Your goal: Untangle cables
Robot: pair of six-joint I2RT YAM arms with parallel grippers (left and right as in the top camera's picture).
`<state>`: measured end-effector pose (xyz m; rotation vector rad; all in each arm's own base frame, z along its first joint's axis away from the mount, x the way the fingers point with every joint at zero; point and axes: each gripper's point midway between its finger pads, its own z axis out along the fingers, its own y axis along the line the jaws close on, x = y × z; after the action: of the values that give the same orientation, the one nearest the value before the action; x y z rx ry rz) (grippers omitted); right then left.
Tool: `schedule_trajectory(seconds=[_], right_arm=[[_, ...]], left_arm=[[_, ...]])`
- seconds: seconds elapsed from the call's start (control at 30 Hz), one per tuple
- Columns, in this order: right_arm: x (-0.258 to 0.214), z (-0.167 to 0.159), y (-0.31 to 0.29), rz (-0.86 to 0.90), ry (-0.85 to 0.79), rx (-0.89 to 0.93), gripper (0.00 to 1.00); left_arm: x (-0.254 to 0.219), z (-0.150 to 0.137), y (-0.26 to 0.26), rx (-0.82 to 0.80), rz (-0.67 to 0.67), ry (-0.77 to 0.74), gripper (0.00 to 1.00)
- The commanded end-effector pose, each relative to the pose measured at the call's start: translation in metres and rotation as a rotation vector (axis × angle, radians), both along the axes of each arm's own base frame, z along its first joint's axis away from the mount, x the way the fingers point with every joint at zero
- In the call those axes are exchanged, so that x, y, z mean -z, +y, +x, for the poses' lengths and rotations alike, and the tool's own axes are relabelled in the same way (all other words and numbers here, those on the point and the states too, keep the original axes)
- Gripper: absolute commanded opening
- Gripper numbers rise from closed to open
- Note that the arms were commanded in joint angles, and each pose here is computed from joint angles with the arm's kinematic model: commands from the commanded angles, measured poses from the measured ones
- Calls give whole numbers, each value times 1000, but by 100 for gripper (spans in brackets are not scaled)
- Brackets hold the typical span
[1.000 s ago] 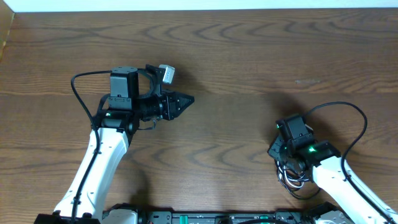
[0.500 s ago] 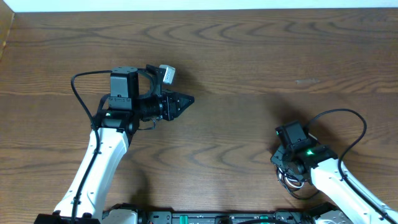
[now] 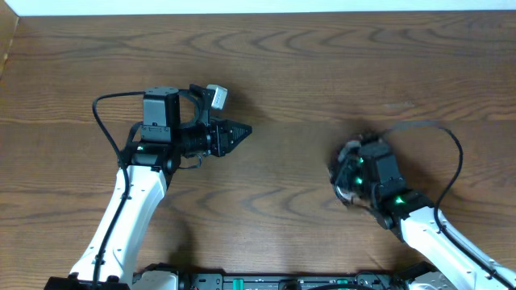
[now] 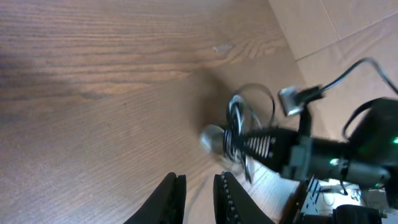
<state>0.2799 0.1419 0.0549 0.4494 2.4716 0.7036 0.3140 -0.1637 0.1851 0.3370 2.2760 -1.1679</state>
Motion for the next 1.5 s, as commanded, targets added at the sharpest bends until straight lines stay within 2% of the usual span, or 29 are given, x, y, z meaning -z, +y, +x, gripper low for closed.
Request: schedule_trajectory(seconds=[0.0, 0.2, 0.33, 0.63, 0.73, 0.87, 0.93, 1.17, 1.47], right_arm=[[-34, 16, 23, 59, -134, -142, 1], [-79, 42, 25, 88, -257, -196, 1], [-102, 47, 31, 98, -305, -262, 1], [-110, 44, 37, 104, -306, -316, 1], [-112, 39, 43, 128, -307, -356, 1], [-114, 35, 48, 152, -306, -391, 1], [-114, 34, 49, 156, -306, -395, 1], [-121, 30, 55, 194, -320, -435, 1], [-159, 23, 70, 300, -435, -523, 1]], left_arm=[[3, -1, 0, 6, 5, -1, 20], [6, -5, 1, 6, 8, 29, 21], [9, -8, 1, 6, 10, 51, 21], [19, -18, -9, 40, 12, 65, 21], [20, -22, -23, 86, 8, 26, 25], [12, -27, -47, 162, -5, -55, 38], [7, -31, -60, 203, -14, -93, 41], [2, -39, -75, 252, -23, -127, 41], [-1, -30, -74, 229, -8, -172, 41]])
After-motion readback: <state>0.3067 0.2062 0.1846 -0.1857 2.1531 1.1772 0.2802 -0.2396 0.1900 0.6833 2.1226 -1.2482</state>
